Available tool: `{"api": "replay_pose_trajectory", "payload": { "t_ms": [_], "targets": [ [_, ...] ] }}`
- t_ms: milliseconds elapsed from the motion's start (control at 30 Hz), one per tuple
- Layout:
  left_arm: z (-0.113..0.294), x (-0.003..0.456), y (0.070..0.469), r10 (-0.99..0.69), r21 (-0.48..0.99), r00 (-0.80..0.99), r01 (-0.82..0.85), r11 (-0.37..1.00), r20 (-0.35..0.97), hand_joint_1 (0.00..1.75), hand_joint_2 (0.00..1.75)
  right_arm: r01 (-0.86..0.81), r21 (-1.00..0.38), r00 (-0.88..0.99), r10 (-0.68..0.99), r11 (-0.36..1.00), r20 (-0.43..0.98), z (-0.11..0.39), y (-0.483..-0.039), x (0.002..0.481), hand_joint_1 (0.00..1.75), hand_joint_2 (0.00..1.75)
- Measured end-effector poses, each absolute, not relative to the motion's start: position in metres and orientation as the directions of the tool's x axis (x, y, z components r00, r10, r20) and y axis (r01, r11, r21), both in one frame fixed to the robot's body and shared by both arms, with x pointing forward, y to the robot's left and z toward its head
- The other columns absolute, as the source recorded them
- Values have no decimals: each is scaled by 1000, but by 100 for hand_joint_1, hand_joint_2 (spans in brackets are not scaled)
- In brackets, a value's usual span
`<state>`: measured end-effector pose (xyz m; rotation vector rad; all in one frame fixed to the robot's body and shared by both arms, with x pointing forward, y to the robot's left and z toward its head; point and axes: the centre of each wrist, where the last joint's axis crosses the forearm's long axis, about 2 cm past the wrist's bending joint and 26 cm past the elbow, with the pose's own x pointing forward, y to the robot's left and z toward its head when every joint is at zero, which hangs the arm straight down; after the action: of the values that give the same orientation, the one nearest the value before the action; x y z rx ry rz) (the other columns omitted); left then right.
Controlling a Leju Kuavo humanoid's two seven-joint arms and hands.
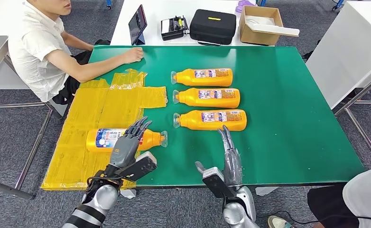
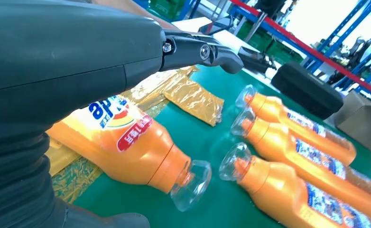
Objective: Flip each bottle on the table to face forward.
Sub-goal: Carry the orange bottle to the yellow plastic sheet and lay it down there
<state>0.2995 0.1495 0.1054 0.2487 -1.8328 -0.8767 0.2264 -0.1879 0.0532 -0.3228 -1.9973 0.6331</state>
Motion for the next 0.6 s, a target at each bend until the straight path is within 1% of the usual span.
{"api": "replay_pose_trajectory", "payload": {
  "t_ms": [133, 367, 500, 600],
  "targets": [
    [108, 296, 147, -510, 649, -458, 223, 727, 729, 0, 175, -24, -563, -492, 481, 826, 726, 54, -189, 226, 0, 175],
    [114, 285, 143, -411, 573, -478, 262, 777, 776, 0, 175, 83, -663, -484, 611, 744, 626, 54, -199, 225, 0, 175],
    [116, 280, 142, -370, 535, -474, 279, 798, 799, 0, 175, 146, -758, -446, 727, 635, 523, 54, -207, 225, 0, 175],
    [116, 276, 141, -352, 515, -468, 283, 809, 811, 0, 175, 161, -826, -403, 800, 541, 445, 52, -216, 225, 0, 175]
  ]
}}
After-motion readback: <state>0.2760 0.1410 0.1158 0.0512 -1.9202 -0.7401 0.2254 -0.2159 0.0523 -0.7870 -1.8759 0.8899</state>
